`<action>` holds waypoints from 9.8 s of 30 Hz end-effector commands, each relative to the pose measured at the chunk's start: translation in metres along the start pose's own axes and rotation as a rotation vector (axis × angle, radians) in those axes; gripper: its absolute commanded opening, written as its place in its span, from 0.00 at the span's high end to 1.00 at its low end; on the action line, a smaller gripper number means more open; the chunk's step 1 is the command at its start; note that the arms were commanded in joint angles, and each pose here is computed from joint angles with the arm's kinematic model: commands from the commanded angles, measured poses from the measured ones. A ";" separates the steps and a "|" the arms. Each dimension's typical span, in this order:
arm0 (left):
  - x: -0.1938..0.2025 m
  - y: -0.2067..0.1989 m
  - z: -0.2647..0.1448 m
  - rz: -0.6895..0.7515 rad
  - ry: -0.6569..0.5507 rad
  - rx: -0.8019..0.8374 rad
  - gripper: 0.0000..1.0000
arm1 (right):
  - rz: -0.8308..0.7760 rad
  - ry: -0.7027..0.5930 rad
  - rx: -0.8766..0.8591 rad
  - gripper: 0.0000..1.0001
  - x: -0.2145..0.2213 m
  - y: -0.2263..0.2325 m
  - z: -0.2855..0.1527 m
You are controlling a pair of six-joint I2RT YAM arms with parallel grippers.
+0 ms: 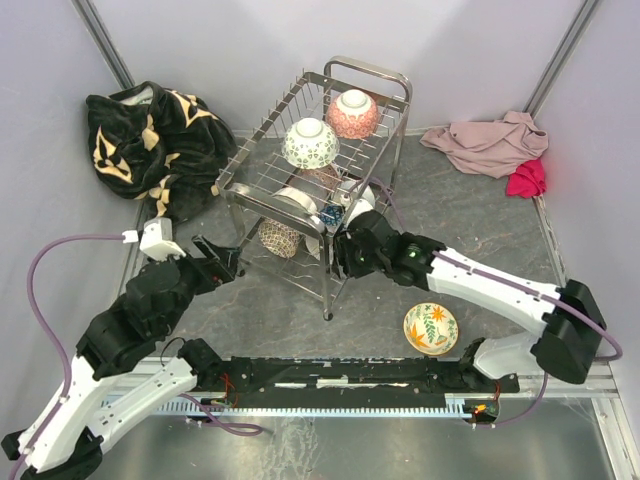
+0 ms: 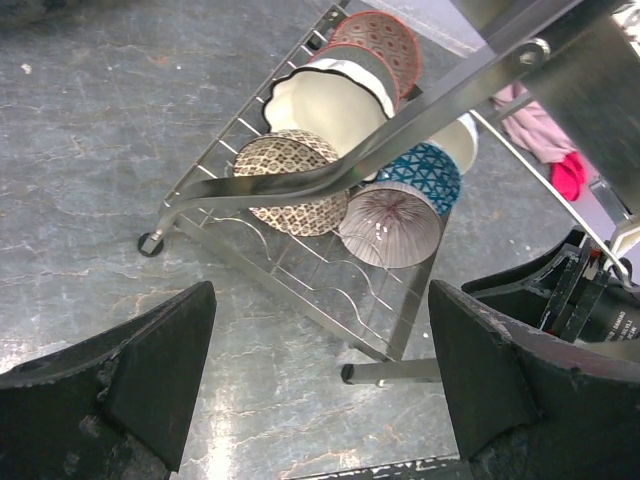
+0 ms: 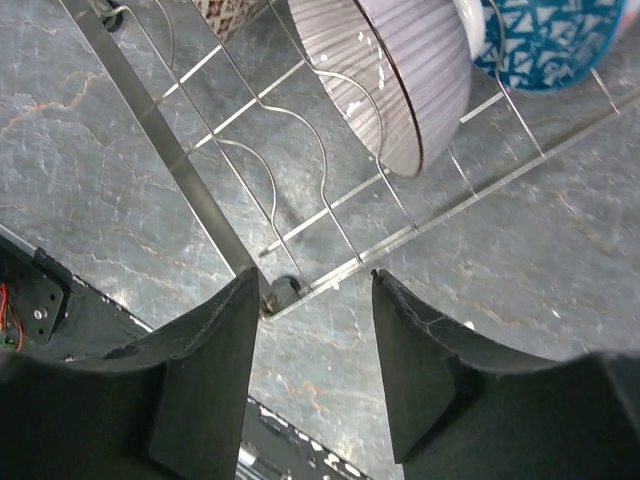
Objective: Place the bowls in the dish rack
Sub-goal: Adjust the dish rack at the center of the board, then adjust the bowl at the center of the board, then adjust the dish rack at the center of the board.
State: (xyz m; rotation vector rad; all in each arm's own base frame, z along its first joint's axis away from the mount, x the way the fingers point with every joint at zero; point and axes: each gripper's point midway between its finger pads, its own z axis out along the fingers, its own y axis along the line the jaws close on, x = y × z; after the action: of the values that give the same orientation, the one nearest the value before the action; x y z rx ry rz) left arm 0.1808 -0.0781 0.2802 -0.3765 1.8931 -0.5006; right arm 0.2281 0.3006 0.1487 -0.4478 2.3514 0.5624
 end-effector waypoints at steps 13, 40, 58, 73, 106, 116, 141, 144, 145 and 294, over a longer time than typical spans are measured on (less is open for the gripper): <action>-0.027 -0.030 -0.058 -0.011 0.012 0.252 0.07 | 0.231 -0.120 0.276 0.44 0.017 -0.074 -0.107; -0.012 -0.019 -0.030 0.055 0.008 0.174 0.06 | 0.129 0.066 -0.080 0.40 0.028 -0.029 -0.044; -0.012 -0.031 -0.013 0.102 0.000 0.175 0.02 | 0.361 -0.020 0.398 0.41 0.065 -0.134 -0.081; -0.002 -0.027 -0.012 0.097 0.014 0.188 0.02 | 0.430 0.031 0.412 0.41 0.106 -0.142 -0.085; 0.011 -0.025 -0.002 0.095 0.040 0.171 0.01 | 0.375 0.177 0.354 0.44 0.151 -0.114 -0.049; 0.011 -0.023 -0.003 0.099 0.038 0.166 0.01 | 0.336 0.095 0.362 0.74 0.120 -0.113 -0.061; 0.041 -0.018 0.015 0.079 0.103 0.144 0.01 | 0.271 0.066 0.458 0.95 0.109 -0.128 -0.052; 0.047 -0.016 0.017 0.064 0.117 0.138 0.01 | 0.273 0.071 0.470 0.93 0.111 -0.132 -0.047; 0.049 -0.015 0.018 0.058 0.120 0.135 0.01 | 0.274 0.079 0.473 0.92 0.112 -0.132 -0.044; 0.082 -0.072 0.004 -0.048 0.477 0.539 0.30 | 0.505 -0.768 0.803 0.99 -0.082 -0.292 -0.158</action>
State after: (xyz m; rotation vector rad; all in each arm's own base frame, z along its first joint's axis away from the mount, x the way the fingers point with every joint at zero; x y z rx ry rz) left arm 0.1819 -0.1600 0.2473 -0.1090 2.0690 -1.0305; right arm 0.3342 0.0017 0.2364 0.4274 1.7370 -0.0733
